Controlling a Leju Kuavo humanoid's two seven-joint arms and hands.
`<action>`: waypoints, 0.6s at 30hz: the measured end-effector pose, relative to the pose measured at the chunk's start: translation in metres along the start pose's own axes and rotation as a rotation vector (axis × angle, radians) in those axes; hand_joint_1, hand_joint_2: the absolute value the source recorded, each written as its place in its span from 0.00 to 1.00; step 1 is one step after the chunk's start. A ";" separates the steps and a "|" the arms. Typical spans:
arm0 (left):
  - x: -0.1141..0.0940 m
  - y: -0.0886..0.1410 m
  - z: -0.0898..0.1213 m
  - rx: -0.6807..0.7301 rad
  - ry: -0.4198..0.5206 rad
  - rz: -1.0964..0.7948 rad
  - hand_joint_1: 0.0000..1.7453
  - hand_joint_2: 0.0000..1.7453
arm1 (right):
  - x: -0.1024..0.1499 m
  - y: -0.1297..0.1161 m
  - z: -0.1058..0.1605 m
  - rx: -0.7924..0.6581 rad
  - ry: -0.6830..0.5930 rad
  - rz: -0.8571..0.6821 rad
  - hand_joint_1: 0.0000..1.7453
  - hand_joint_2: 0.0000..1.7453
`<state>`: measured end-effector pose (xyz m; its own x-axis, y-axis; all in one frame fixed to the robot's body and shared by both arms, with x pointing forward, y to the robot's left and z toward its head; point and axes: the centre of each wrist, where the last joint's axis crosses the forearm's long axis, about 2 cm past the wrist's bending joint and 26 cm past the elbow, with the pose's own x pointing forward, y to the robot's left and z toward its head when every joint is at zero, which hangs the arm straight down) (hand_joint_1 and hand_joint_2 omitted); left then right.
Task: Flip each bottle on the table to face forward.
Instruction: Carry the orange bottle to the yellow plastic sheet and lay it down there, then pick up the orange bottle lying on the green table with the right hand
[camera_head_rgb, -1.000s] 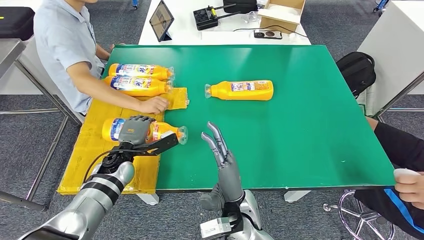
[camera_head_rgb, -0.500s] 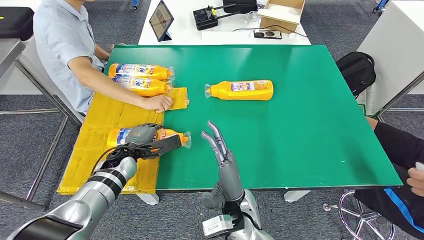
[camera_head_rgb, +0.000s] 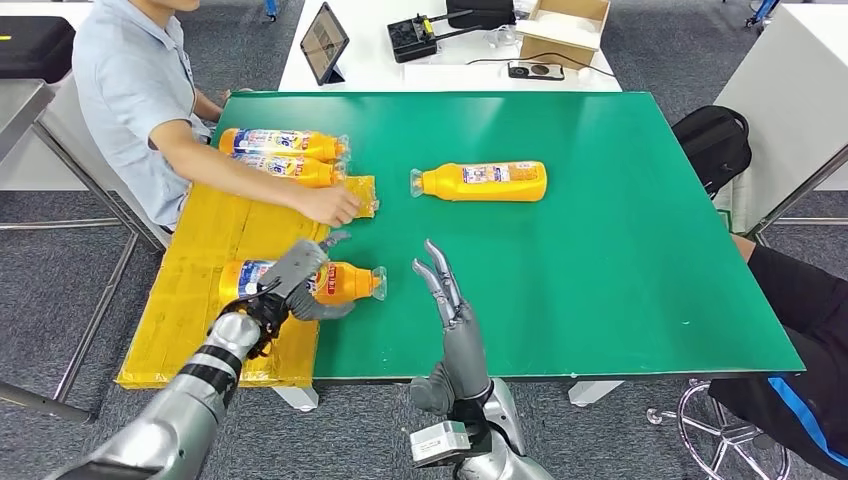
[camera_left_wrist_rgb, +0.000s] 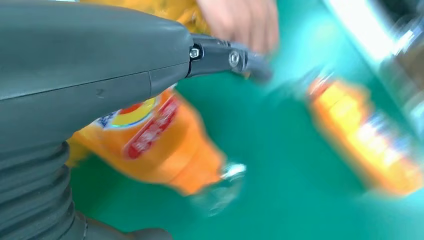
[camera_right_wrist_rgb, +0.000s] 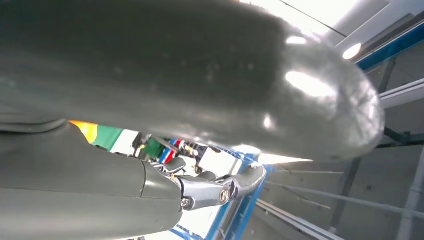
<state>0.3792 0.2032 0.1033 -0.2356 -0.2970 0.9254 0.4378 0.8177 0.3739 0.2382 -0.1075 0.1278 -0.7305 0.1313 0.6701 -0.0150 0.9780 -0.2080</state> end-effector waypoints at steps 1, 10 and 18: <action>0.005 -0.004 0.001 0.076 -0.036 0.045 0.00 1.00 | 0.001 -0.001 0.000 0.000 -0.012 0.018 0.00 0.50; 0.053 -0.011 0.026 0.614 -0.289 0.600 0.00 1.00 | 0.022 -0.024 -0.021 -0.171 -0.125 0.191 0.00 1.00; 0.048 -0.023 0.082 0.773 -0.342 0.590 0.00 1.00 | -0.006 -0.040 0.009 -0.044 -0.030 0.339 0.00 1.00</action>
<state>0.2865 0.2112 0.1340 -0.4510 0.3117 0.8363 -0.0855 0.9177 -0.3881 0.2367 -0.1485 0.1259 -0.7084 0.4461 0.5471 0.2611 0.8856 -0.3840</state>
